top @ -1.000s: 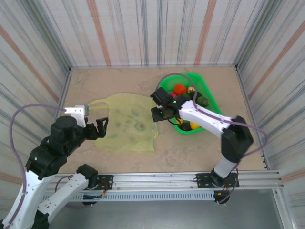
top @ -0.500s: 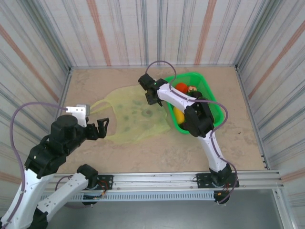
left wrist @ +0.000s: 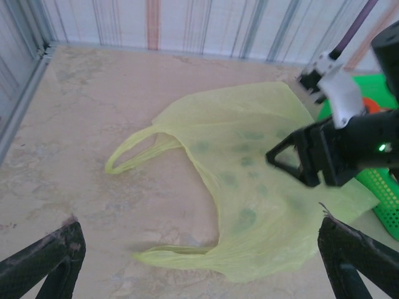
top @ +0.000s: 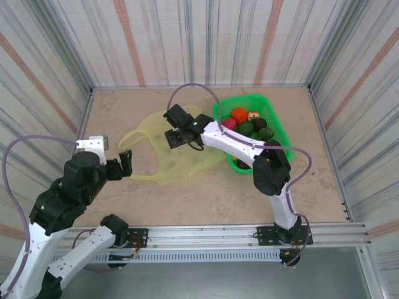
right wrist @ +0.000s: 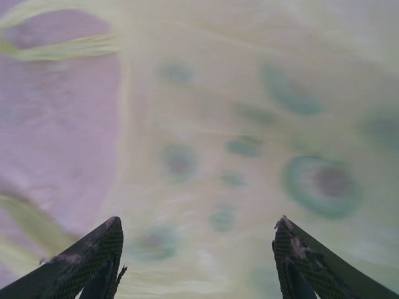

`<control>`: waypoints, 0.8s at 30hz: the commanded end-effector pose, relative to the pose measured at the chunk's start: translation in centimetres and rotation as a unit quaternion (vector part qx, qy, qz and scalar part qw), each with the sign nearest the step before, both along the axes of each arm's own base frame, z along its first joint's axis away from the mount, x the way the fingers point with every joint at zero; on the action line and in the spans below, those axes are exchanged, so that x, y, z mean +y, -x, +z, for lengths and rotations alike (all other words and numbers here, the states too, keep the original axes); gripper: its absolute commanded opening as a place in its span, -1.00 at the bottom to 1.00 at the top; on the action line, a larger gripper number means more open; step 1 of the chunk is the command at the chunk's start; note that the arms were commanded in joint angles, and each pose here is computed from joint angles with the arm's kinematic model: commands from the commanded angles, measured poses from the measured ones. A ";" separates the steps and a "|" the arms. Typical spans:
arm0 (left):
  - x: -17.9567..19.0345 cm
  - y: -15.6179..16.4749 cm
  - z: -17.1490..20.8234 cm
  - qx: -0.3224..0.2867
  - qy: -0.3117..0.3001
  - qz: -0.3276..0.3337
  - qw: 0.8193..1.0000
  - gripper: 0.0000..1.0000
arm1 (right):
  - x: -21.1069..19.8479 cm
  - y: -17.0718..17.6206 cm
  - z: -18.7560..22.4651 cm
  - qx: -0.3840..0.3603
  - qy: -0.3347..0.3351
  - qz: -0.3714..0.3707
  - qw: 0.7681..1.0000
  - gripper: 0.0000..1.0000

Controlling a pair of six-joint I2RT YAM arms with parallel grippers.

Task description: Place the fake fruits into the plastic bag and tie a complex knot

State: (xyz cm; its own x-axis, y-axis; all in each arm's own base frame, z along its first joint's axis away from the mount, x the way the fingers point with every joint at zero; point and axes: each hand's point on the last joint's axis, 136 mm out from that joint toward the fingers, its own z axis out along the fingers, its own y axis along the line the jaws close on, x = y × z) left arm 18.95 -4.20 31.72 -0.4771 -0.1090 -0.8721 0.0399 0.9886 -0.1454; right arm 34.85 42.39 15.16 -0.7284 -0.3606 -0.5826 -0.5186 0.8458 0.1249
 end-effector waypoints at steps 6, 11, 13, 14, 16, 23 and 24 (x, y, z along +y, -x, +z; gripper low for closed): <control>0.6 0.6 0.9 -0.020 0.016 0.011 1.000 0.96 | 5.7 0.3 -6.2 0.047 0.014 0.020 0.999 0.52; 0.6 0.9 0.8 -0.020 0.021 0.006 1.000 0.97 | 5.6 -0.6 -9.1 0.027 0.085 0.008 0.996 0.47; 0.3 0.8 0.9 -0.022 0.024 0.001 0.999 0.97 | 5.8 -0.5 -10.2 0.026 0.097 0.013 0.995 0.41; 0.2 0.7 1.0 -0.024 0.026 -0.001 0.999 0.97 | 5.9 -0.5 -10.7 0.026 0.102 0.014 0.994 0.35; 0.0 0.6 1.2 -0.027 0.028 -0.005 0.999 0.97 | 5.7 -0.6 -11.6 0.030 0.109 0.011 0.993 0.21; -0.3 0.4 0.9 -0.027 0.030 -0.009 0.999 0.97 | 6.5 0.1 -9.9 0.037 0.085 0.031 0.995 -1.00; -0.3 0.4 0.8 -0.027 0.030 -0.010 0.999 0.97 | 6.6 0.1 -8.7 0.029 0.077 0.035 0.996 -1.00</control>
State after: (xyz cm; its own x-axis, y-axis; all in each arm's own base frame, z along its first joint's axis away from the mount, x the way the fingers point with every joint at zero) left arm 18.41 -4.18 32.80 -0.4319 -0.1452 -0.8901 0.0588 0.9803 -0.1885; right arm 35.34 48.43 3.21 -0.7552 -0.4843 -0.4417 -0.5420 0.8403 0.0054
